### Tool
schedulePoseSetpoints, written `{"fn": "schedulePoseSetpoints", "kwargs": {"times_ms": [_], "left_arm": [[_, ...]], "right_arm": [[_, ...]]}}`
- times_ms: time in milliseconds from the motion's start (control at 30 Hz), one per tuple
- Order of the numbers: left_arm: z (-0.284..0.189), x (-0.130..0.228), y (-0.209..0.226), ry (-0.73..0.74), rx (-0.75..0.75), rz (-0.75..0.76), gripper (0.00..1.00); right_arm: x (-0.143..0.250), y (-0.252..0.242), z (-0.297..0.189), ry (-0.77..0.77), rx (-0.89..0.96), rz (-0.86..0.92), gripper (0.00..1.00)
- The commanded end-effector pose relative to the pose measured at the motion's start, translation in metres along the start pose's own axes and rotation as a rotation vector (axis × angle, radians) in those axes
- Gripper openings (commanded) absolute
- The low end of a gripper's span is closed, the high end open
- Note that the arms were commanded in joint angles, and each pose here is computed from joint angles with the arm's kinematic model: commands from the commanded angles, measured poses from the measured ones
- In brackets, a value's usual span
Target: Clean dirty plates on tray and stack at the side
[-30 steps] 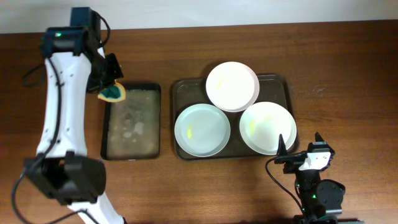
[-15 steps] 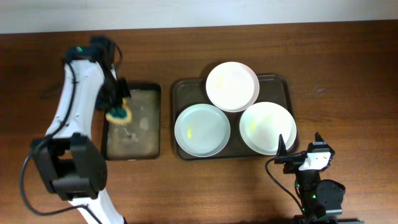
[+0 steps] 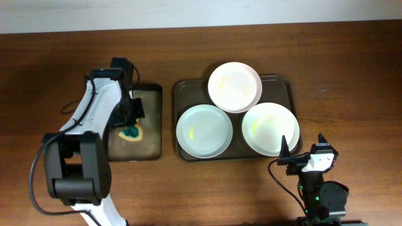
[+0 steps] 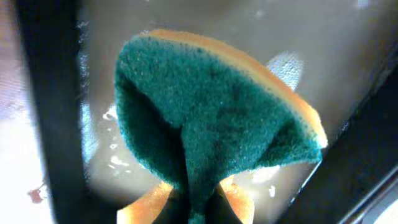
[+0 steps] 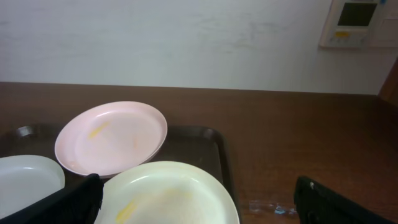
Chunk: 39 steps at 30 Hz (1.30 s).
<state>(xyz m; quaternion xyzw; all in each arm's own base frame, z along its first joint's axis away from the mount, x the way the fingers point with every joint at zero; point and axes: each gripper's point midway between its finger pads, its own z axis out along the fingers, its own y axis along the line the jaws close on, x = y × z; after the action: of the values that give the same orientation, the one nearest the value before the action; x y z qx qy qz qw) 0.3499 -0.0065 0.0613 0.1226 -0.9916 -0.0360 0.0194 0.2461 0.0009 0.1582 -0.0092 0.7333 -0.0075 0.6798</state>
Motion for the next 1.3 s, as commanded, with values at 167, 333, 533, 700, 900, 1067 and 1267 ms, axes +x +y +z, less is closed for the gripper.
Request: {"fn": "schedulePoseSetpoints", "kwargs": {"times_ms": [167, 333, 533, 700, 900, 1067, 1267], "left_arm": [[-0.151, -0.032, 0.005, -0.324, 0.105, -0.02, 0.0], [-0.055, -0.023, 0.002, -0.201, 0.052, -0.009, 0.0], [-0.017, -0.012, 0.006, -0.14, 0.024, 0.05, 0.0], [-0.15, -0.033, 0.004, -0.329, 0.102, 0.05, 0.0], [-0.236, -0.018, -0.037, -0.465, 0.392, 0.117, 0.0], [-0.211, 0.013, -0.086, -0.316, 0.475, 0.185, 0.0], [-0.122, 0.039, -0.15, -0.171, 0.466, 0.232, 0.0]], "right_arm": [[0.003, -0.002, 0.0, 0.004, 0.009, 0.005, 0.98], [0.003, -0.002, 0.0, 0.004, 0.009, 0.005, 0.98], [0.003, -0.002, 0.0, 0.004, 0.009, 0.005, 0.98], [0.003, -0.002, 0.0, 0.004, 0.009, 0.005, 0.98], [0.003, -0.002, 0.0, 0.004, 0.009, 0.005, 0.98], [0.003, -0.002, 0.0, 0.004, 0.009, 0.005, 0.98], [0.003, -0.002, 0.0, 0.004, 0.009, 0.005, 0.98]]}}
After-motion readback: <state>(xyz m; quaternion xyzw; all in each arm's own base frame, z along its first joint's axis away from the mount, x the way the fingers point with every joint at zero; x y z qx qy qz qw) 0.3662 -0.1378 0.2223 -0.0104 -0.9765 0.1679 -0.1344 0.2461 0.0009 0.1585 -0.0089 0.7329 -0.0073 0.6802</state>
